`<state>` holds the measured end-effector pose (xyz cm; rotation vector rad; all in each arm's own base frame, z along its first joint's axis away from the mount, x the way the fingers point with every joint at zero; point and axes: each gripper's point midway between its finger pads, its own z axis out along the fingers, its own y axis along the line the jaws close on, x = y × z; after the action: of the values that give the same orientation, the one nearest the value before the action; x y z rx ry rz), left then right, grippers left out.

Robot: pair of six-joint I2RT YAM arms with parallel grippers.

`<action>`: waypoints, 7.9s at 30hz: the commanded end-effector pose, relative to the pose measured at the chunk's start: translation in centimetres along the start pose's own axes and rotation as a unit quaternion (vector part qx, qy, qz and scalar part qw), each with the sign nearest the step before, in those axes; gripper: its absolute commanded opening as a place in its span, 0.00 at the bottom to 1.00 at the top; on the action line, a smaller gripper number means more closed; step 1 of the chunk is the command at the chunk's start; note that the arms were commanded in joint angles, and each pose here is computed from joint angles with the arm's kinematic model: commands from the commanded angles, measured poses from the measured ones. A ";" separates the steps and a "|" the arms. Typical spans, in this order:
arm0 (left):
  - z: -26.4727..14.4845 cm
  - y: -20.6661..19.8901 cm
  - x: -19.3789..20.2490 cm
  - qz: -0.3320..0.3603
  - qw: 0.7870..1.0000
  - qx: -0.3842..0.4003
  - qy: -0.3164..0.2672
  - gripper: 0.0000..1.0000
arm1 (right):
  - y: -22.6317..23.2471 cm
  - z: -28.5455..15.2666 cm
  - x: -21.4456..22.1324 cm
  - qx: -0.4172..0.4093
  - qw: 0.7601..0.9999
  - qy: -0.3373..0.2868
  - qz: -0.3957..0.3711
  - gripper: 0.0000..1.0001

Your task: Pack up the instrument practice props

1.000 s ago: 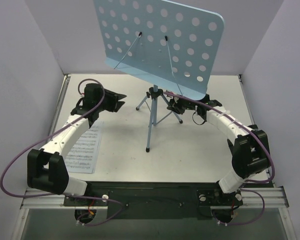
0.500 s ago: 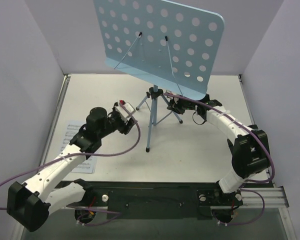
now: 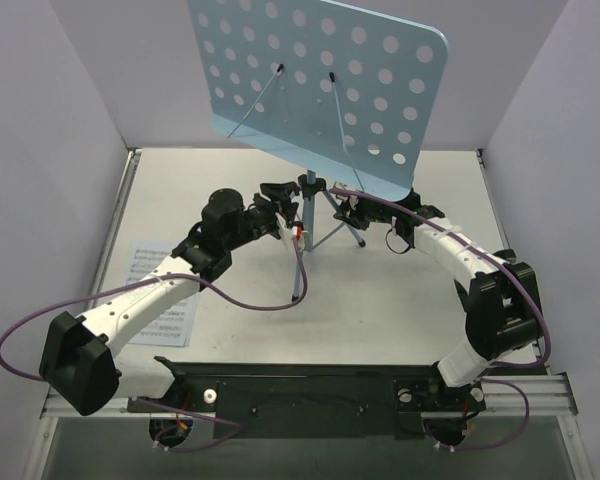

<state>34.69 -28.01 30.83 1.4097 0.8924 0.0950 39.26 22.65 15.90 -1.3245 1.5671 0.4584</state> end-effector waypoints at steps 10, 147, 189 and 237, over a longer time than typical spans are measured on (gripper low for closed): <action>2.0 2.9 -2.4 0.139 0.989 -0.007 -0.045 0.37 | 5.8 0.5 2.9 -0.093 0.993 0.030 0.068 0.01; -1.1 5.6 -1.3 -0.296 0.951 -0.079 -0.044 0.00 | 9.2 -0.8 2.5 -0.130 0.987 0.076 0.062 0.01; -2.0 4.4 3.5 -0.644 0.742 -0.180 0.053 0.50 | 9.8 -0.5 2.5 -0.140 0.985 0.083 0.059 0.01; -3.2 6.2 0.1 -0.543 0.827 -0.146 -0.009 0.63 | 10.2 -0.2 3.3 -0.144 0.983 0.095 0.062 0.00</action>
<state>34.89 -24.38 32.06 0.5468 1.5605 -0.6145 34.93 24.92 16.20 -1.4157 1.5898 0.5472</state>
